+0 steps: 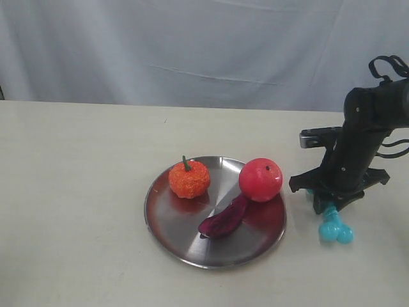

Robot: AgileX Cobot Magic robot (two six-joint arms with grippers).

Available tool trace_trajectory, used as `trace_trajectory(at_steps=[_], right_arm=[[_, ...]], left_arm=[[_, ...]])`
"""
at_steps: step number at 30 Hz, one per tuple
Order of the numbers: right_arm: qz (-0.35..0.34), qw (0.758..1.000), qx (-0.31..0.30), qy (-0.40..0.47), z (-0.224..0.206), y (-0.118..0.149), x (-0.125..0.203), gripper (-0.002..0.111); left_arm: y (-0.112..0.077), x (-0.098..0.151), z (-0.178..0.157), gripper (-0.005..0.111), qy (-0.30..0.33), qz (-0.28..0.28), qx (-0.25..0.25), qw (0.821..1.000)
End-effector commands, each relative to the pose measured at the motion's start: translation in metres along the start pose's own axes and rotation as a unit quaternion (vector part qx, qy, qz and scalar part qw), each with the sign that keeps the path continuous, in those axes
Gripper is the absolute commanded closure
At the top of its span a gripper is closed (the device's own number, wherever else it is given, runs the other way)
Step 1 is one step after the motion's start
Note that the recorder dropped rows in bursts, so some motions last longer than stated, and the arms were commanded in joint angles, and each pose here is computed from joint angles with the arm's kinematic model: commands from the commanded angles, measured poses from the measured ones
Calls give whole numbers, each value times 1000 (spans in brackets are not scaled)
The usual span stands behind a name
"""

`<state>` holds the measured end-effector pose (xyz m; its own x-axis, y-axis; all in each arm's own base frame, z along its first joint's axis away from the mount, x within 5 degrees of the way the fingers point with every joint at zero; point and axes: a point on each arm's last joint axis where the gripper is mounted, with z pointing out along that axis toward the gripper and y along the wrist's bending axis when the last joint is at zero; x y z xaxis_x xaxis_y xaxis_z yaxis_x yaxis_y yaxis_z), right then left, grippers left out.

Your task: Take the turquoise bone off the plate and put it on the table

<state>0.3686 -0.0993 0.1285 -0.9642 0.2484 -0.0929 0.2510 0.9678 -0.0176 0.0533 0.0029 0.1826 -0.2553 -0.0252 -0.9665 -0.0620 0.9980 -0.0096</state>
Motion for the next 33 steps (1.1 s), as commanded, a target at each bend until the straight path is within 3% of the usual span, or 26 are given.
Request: trace_trajectory(at_steps=[1, 10, 15, 16, 17, 19, 20, 21, 24, 27, 31, 33], right_arm=[[5, 1000, 0, -5, -1, -2, 0, 57], [12, 1000, -8, -7, -21, -1, 3, 54], [11, 998, -8, -63, -75, -2, 9, 54], [11, 995, -8, -98, -104, -2, 14, 55], [7, 993, -7, -115, -118, -3, 18, 59], [-10, 986, -4, -165, -157, -3, 31, 83], [-20, 980, -1, -197, -181, -3, 41, 104], [-26, 976, 1, -218, -194, -3, 47, 108], [-26, 925, 9, -380, -263, -4, 86, 108], [-9, 831, 12, -556, -315, -4, 148, 108], [-7, 741, 16, -672, -332, -4, 228, 108], [-7, 709, 18, -704, -333, -3, 256, 108]], left_arm=[[0, 0, 0, 107, -2, -2, 4, 1000], [0, 0, 0, 107, -2, -2, 4, 1000], [0, 0, 0, 107, -2, -2, 4, 1000], [0, 0, 0, 107, -2, -2, 4, 1000], [0, 0, 0, 107, -2, -2, 4, 1000], [0, 0, 0, 107, -2, -2, 4, 1000], [0, 0, 0, 107, -2, -2, 4, 1000], [0, 0, 0, 107, -2, -2, 4, 1000], [0, 0, 0, 107, -2, -2, 4, 1000], [0, 0, 0, 107, -2, -2, 4, 1000], [0, 0, 0, 107, -2, -2, 4, 1000], [0, 0, 0, 107, -2, -2, 4, 1000]])
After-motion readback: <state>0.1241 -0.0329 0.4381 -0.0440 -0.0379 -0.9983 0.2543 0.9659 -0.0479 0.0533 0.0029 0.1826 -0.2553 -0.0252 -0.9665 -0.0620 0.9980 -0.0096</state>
